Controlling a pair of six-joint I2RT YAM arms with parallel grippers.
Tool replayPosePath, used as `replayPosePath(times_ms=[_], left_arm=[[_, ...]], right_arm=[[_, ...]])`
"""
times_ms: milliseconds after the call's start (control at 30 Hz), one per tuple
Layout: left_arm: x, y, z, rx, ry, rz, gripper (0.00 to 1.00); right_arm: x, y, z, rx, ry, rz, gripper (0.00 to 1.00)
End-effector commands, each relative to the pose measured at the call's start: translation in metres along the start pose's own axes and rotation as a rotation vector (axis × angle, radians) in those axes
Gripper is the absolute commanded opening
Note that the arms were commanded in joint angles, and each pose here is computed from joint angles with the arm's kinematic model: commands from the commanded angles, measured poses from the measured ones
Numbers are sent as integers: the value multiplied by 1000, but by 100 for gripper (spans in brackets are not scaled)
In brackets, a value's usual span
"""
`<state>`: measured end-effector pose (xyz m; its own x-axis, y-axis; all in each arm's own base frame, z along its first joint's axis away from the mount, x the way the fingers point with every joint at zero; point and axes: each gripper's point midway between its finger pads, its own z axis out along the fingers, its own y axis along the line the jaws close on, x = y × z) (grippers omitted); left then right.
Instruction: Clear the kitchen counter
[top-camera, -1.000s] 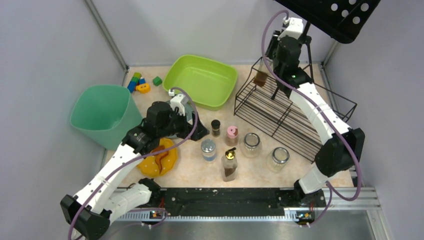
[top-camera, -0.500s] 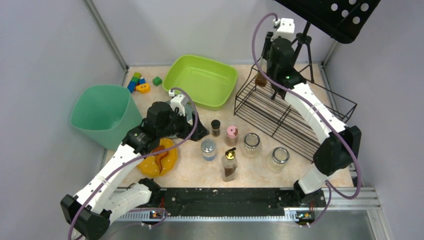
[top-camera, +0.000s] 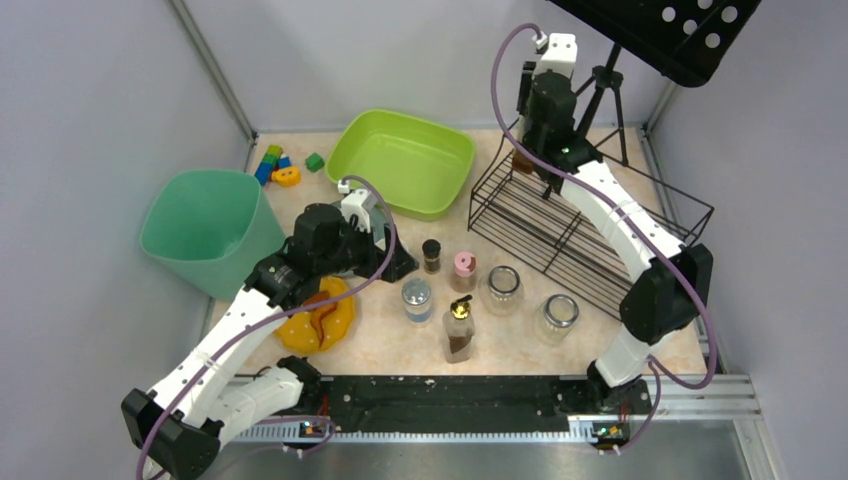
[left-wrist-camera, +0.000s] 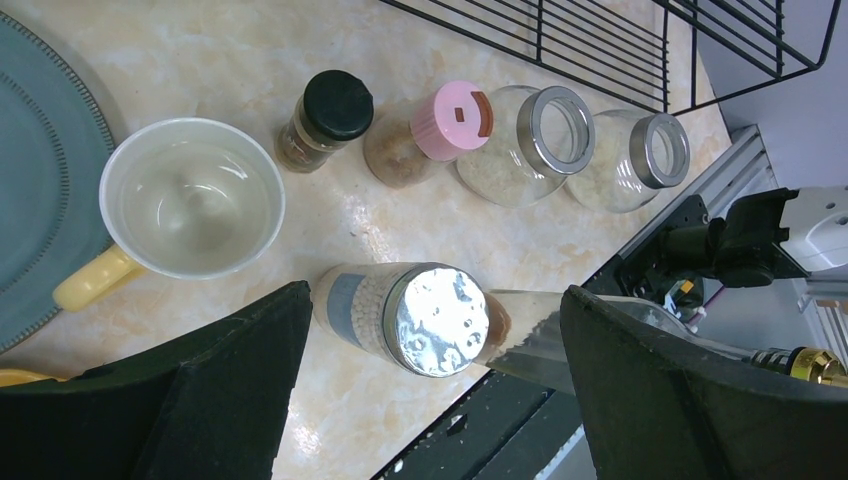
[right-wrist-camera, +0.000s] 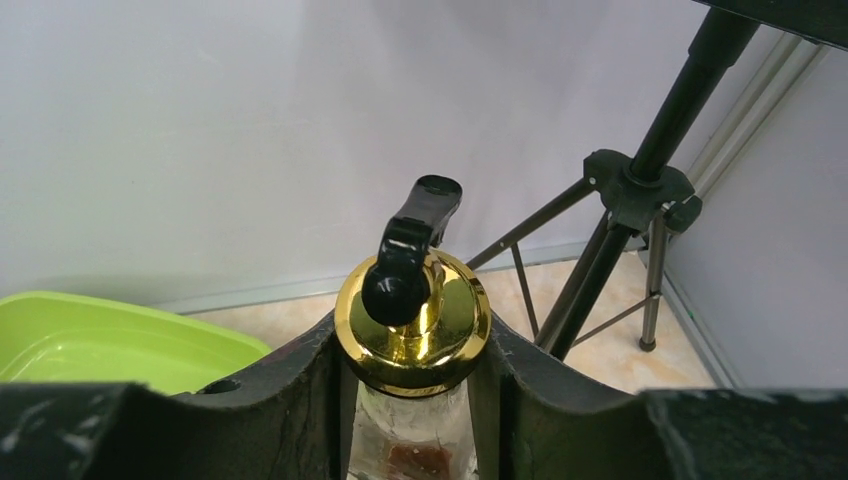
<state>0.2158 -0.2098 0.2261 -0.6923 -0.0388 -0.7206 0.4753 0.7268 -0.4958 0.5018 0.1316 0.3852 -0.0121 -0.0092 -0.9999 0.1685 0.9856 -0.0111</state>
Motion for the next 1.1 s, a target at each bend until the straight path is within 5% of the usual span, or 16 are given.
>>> replayPosePath(times_ms=[0,433,767,1067], left_arm=[[-8,-4,2,25,-35,13,98],[-7,-5,5,32,-23,10,98],[-9,-7,2,35,-32,14,99],[-11,-9,-2,42,-43,18,98]], right_arm=[[-39,-6,-6,26,-78,46,43],[-38,-19,-24,35,-61,92,75],[-37,-33,-82,-81,13,131,79],[-17,-26,-200,-530,123,98,77]])
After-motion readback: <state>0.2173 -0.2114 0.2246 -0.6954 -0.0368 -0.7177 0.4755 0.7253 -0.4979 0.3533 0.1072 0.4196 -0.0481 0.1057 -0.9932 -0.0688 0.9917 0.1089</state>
